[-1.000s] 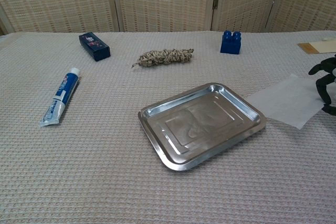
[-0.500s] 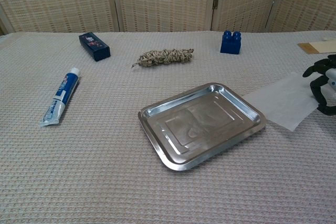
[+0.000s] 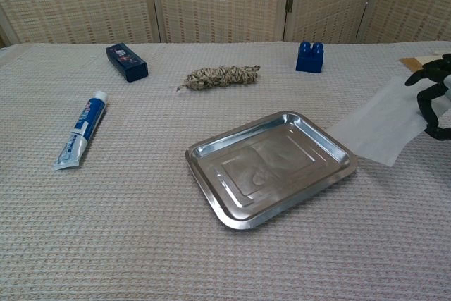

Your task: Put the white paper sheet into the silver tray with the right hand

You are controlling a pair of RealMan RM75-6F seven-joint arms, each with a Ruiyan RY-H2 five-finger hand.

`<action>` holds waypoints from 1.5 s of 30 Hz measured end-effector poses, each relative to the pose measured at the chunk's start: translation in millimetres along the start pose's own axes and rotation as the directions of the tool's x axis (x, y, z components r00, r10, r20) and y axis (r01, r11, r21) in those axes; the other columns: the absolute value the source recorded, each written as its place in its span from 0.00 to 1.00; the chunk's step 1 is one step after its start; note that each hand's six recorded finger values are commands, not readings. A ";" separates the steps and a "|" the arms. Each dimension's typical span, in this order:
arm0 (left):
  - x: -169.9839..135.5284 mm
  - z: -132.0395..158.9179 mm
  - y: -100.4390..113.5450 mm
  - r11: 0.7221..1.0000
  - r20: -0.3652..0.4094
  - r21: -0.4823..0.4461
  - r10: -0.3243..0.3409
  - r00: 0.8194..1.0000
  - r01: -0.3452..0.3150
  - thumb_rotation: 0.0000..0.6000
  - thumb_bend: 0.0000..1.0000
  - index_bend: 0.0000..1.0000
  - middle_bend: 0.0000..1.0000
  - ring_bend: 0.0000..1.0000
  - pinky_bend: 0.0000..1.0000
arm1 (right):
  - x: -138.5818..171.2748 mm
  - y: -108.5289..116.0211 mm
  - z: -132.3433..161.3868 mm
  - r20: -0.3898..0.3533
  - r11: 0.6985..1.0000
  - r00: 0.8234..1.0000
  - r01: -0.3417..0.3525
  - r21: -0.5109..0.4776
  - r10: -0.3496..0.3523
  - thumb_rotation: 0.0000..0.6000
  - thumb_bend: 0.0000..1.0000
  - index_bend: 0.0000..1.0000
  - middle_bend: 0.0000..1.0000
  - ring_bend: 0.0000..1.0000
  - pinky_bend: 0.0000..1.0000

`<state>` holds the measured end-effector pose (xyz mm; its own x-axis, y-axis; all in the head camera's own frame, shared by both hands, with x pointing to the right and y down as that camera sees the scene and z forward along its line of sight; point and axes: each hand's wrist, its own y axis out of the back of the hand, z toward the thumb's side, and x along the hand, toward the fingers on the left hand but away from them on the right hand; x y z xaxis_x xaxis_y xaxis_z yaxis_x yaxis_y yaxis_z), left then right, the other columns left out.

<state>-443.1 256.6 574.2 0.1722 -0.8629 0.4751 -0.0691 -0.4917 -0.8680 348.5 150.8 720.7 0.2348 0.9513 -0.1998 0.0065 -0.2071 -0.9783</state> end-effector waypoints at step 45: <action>-9.0 9.7 24.9 0.990 0.110 -0.119 0.086 0.990 -0.073 1.00 0.44 0.00 0.00 0.00 0.00 | 7.9 -40.2 200.7 -0.125 0.983 0.988 -0.108 -0.151 0.090 1.00 0.63 0.80 0.30 0.12 0.00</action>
<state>-436.9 253.2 546.9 0.2731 -0.8840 0.3795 -0.1980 -0.4377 -0.8771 154.9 212.5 747.5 0.3541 0.8929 -0.2782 0.1276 -0.3408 -0.9314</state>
